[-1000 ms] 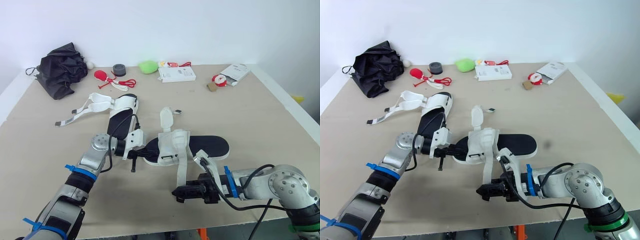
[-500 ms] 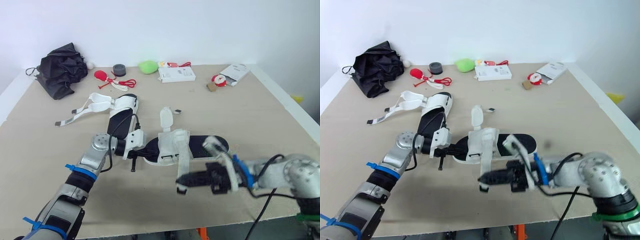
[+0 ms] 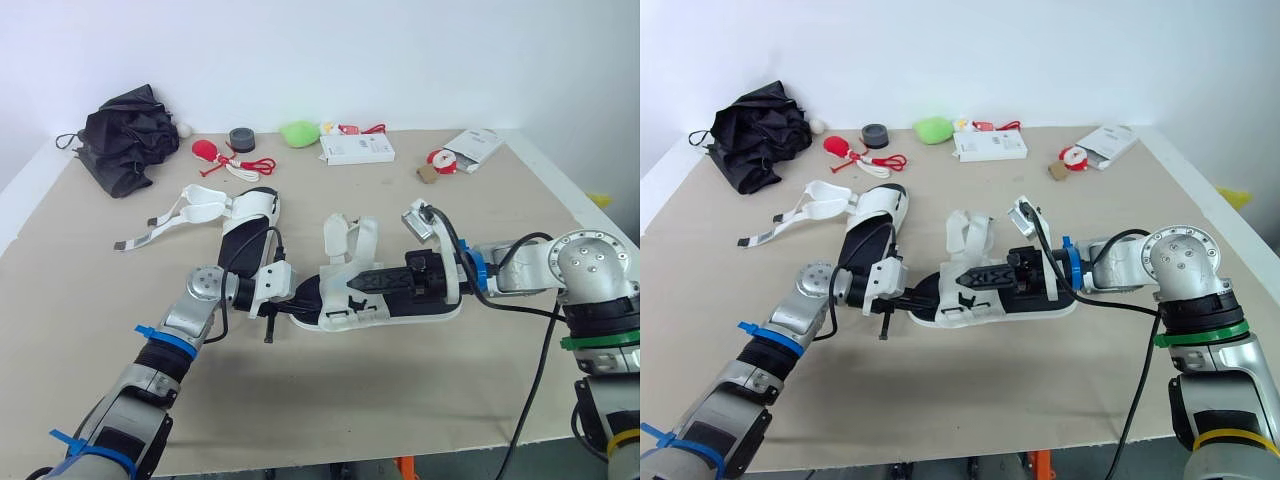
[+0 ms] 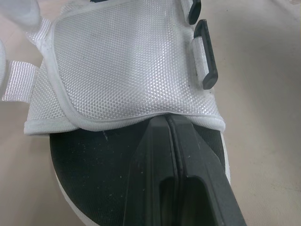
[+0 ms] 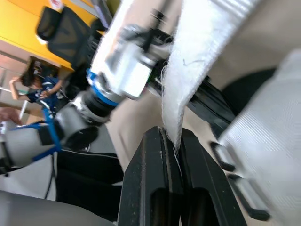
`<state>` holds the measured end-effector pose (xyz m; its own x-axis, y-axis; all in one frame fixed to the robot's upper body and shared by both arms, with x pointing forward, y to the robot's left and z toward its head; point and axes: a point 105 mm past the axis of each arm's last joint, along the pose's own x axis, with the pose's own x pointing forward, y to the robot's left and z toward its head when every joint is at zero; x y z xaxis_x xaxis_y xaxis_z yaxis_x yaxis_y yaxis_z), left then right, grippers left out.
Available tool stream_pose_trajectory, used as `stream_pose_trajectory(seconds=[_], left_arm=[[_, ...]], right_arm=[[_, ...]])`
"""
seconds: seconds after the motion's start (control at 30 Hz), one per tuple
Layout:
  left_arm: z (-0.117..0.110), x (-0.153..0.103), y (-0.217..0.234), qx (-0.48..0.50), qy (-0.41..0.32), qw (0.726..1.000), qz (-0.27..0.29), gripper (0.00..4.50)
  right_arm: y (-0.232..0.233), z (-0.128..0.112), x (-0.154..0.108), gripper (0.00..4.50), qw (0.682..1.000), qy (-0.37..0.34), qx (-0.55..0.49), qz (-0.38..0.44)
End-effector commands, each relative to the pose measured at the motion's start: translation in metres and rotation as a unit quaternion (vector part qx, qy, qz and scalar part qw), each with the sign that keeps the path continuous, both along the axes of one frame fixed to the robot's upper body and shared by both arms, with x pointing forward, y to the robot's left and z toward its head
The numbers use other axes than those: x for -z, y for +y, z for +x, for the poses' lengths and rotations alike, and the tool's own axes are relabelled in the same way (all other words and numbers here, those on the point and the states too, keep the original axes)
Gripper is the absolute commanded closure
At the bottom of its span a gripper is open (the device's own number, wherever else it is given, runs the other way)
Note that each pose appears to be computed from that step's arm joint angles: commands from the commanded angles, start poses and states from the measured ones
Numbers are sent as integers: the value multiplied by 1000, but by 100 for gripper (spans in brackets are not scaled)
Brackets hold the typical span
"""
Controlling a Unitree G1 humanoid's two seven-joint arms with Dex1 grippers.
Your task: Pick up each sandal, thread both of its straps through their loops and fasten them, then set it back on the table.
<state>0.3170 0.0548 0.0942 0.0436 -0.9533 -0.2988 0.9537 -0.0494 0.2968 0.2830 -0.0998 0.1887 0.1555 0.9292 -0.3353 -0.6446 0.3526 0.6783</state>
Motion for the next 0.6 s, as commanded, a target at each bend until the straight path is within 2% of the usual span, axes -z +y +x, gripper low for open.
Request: stream_pose_trajectory(seconds=[0.03, 0.27, 0.43, 0.6], left_arm=[[-13, 48, 9, -5, 66, 995, 70, 450], [-16, 50, 10, -6, 68, 995, 70, 450], [-15, 49, 10, -7, 67, 995, 70, 450], [-15, 49, 11, -9, 68, 995, 70, 450]], right_arm=[[1, 6, -4, 439, 1000, -15, -5, -14], [0, 17, -5, 439, 1000, -17, 2, -15], [-5, 31, 6, 439, 998, -26, 33, -37], [-17, 34, 18, 439, 997, -25, 43, -56]])
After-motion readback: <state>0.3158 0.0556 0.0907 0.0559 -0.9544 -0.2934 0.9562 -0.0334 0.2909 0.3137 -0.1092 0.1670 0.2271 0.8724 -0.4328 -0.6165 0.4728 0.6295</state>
